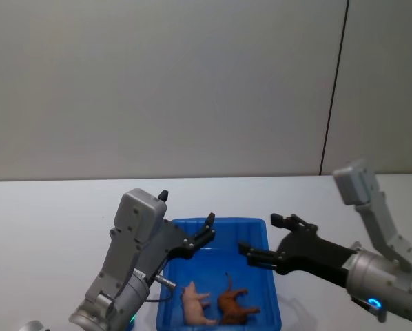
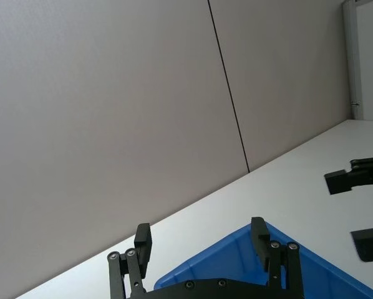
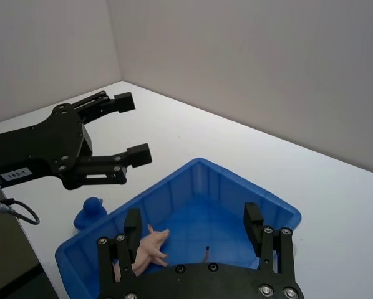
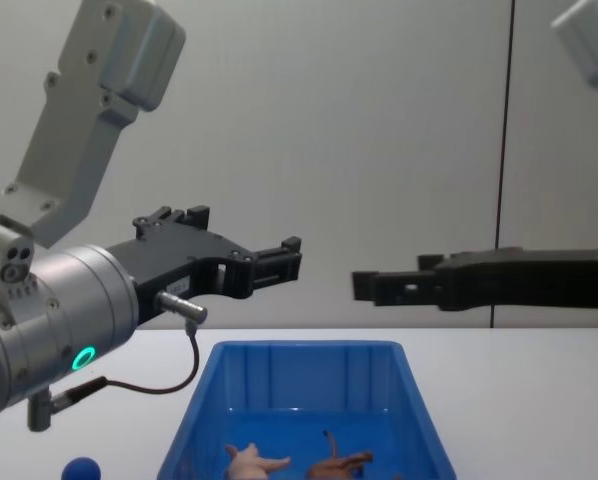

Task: Pick up the two dolls from the table and place them into the box.

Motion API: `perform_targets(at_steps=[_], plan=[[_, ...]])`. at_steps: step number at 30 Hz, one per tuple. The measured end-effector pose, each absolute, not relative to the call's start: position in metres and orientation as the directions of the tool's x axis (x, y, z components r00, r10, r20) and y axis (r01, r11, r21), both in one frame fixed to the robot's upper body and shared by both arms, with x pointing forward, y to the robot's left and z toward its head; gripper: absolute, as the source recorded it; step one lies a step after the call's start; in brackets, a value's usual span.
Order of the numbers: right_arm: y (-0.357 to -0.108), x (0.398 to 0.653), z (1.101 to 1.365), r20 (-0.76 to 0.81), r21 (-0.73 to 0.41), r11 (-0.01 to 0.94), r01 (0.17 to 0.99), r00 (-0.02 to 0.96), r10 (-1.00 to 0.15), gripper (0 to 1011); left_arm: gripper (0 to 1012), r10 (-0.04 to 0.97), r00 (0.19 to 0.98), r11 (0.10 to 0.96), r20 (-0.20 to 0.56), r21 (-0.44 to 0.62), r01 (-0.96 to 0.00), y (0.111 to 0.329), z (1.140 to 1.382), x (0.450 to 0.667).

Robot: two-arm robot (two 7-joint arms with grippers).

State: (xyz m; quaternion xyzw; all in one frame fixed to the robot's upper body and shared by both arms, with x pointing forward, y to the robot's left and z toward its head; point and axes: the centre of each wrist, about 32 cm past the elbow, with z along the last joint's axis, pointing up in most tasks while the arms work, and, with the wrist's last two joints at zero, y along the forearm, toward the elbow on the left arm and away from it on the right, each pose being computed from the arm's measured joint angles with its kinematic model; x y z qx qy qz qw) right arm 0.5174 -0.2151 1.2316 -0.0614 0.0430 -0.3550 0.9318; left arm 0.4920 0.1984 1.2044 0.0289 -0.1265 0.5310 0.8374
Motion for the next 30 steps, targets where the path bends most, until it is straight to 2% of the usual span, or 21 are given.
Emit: perform_targets(at_steps=[10, 16, 30], plan=[[-0.242, 0.507, 1.228, -0.042, -0.123, 0.726, 0.677, 0.727, -0.686, 1001, 1001, 0.882, 0.404, 0.434, 0.243, -0.086, -0.897, 0.198, 1.204, 0.492], [-0.249, 0.503, 1.227, -0.043, -0.116, 0.721, 0.683, 0.722, -0.690, 1001, 1001, 0.883, 0.399, 0.429, 0.248, -0.079, -0.900, 0.200, 1.204, 0.491], [-0.258, 0.499, 1.227, -0.043, -0.109, 0.716, 0.690, 0.716, -0.697, 1001, 1001, 0.902, 0.335, 0.345, 0.273, 0.013, -0.939, 0.224, 1.198, 0.466]])
